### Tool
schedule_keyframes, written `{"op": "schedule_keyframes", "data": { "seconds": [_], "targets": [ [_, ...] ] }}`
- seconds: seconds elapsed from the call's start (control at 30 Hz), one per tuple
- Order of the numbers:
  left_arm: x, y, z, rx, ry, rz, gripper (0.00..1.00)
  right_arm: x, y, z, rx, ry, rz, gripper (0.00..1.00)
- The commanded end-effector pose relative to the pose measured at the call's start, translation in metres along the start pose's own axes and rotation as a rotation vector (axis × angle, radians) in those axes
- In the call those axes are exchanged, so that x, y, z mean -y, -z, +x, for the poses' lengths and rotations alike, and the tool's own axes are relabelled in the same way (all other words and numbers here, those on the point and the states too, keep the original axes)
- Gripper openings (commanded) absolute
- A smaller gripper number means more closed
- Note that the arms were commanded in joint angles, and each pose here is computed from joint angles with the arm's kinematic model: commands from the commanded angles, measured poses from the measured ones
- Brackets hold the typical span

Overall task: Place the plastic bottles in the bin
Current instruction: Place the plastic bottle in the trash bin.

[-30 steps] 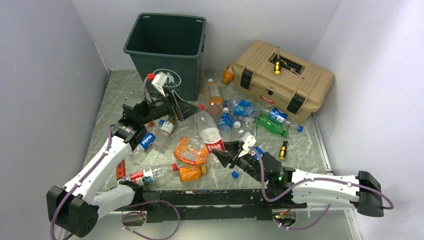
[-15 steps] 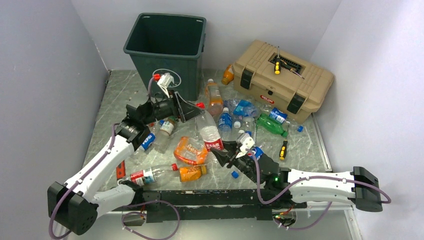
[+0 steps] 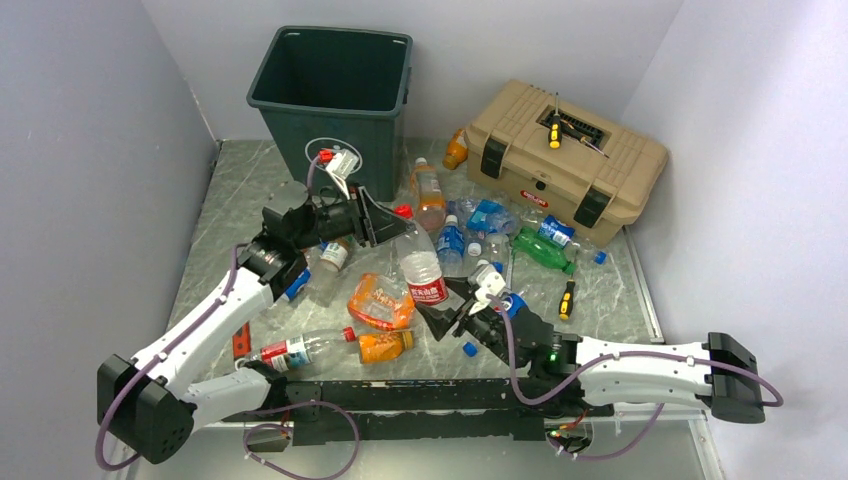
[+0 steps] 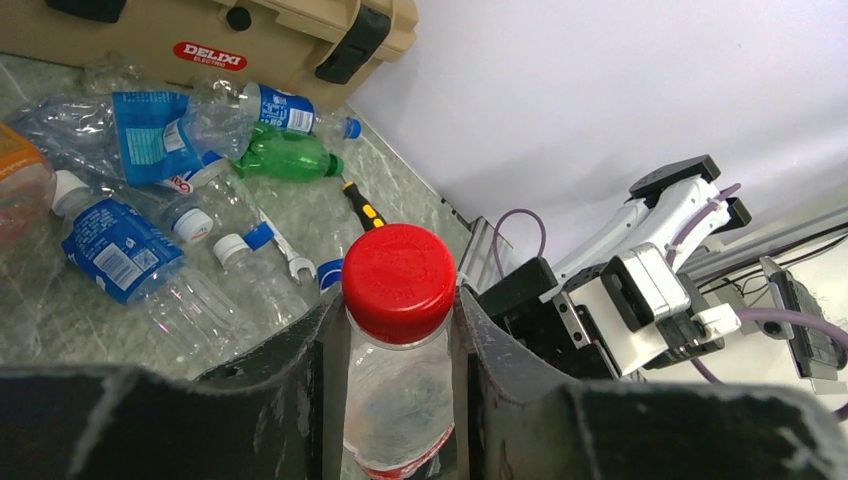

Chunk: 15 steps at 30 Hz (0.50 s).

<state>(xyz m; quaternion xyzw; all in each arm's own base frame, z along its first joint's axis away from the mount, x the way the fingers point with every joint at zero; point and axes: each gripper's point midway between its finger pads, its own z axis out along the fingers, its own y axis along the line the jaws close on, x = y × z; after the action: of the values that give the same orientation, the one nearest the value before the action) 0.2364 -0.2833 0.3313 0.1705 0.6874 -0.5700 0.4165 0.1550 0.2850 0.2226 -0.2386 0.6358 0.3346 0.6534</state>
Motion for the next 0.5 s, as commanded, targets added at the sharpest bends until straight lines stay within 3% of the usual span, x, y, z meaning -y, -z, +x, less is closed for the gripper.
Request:
{"op": "schedule_keyframes", "data": {
  "seconds": [0.0, 0.03, 0.07, 0.2, 0.3, 0.47],
  "targets": [
    [0.024, 0.003, -0.024, 0.047, -0.102, 0.041, 0.0, -0.009, -0.003, -0.012, -0.032, -0.049, -0.01, 0.86],
    [0.024, 0.003, -0.025, 0.052, -0.111, 0.037, 0.0, -0.01, -0.003, -0.012, -0.043, -0.055, -0.012, 0.97],
    [0.024, 0.004, -0.027, 0.056, -0.123, 0.032, 0.0, -0.011, -0.002, -0.012, -0.055, -0.061, -0.014, 0.99],
    [0.028, 0.01, -0.043, 0.087, -0.21, -0.015, 0.0, -0.017, 0.004, -0.016, -0.1, -0.106, -0.04, 1.0],
    [0.036, 0.023, -0.073, 0.144, -0.361, -0.101, 0.0, -0.026, 0.011, -0.031, -0.108, -0.155, -0.092, 1.0],
    [0.067, 0.056, -0.155, 0.365, -0.646, -0.254, 0.0, -0.039, 0.023, -0.049, -0.112, -0.184, -0.182, 1.0]
  ]
}}
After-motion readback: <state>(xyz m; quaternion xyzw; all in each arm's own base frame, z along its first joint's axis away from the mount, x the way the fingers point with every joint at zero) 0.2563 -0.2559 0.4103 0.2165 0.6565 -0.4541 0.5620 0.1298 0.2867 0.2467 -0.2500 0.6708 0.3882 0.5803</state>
